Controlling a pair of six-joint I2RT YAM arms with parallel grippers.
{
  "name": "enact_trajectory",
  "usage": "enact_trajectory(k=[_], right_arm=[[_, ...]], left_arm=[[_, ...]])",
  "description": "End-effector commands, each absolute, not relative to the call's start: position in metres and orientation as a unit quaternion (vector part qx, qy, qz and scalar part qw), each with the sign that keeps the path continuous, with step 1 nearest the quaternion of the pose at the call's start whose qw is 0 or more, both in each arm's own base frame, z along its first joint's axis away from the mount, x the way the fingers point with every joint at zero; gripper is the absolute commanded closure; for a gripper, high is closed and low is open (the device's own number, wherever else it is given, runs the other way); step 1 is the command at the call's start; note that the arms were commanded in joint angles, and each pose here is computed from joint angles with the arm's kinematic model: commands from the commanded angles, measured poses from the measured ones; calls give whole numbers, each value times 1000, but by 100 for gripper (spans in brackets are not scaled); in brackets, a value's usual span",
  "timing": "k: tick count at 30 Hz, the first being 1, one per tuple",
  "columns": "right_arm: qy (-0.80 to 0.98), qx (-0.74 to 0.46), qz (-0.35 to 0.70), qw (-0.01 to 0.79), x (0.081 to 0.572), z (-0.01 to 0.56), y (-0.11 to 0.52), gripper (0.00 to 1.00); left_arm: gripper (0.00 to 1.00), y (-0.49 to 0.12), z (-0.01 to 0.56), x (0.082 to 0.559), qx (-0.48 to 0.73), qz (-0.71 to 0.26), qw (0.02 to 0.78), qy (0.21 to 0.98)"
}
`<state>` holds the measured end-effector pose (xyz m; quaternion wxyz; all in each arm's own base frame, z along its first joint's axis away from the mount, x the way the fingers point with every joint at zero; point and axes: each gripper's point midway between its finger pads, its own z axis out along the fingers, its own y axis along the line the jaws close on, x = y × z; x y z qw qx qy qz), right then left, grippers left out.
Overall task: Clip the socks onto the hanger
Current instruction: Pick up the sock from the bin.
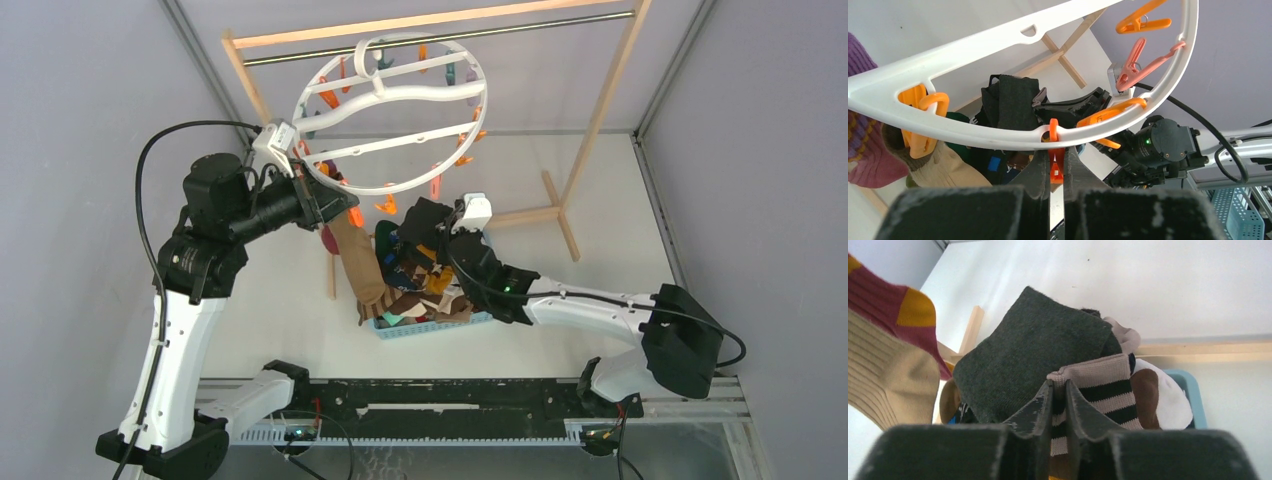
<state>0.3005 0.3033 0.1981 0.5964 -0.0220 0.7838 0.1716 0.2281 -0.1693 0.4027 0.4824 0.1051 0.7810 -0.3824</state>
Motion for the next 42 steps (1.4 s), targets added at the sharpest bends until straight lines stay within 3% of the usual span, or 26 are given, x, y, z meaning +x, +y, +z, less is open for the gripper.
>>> enact_trajectory(k=[1,3,4,24,38,42], right_arm=[[773,5,191,605,306,220,303,88],[767,3,198,610,302,226,300,99],[763,5,203,614,300,229,298,100],[619,14,331,713,218,378,212,100],[575,21,333,747,189,417,169,100],[579,-50,374,723,177,416,204,100]], left_arm=[[100,-167,432,219,128,-385,517,753],[100,-167,432,219,129,-385,518,753],[100,-167,431,220,128,-385,517,754],[100,-167,437,217,129,-387,522,749],[100,-167,436,216,128,-388,521,750],[100,-168,435,217,127,-391,518,750]])
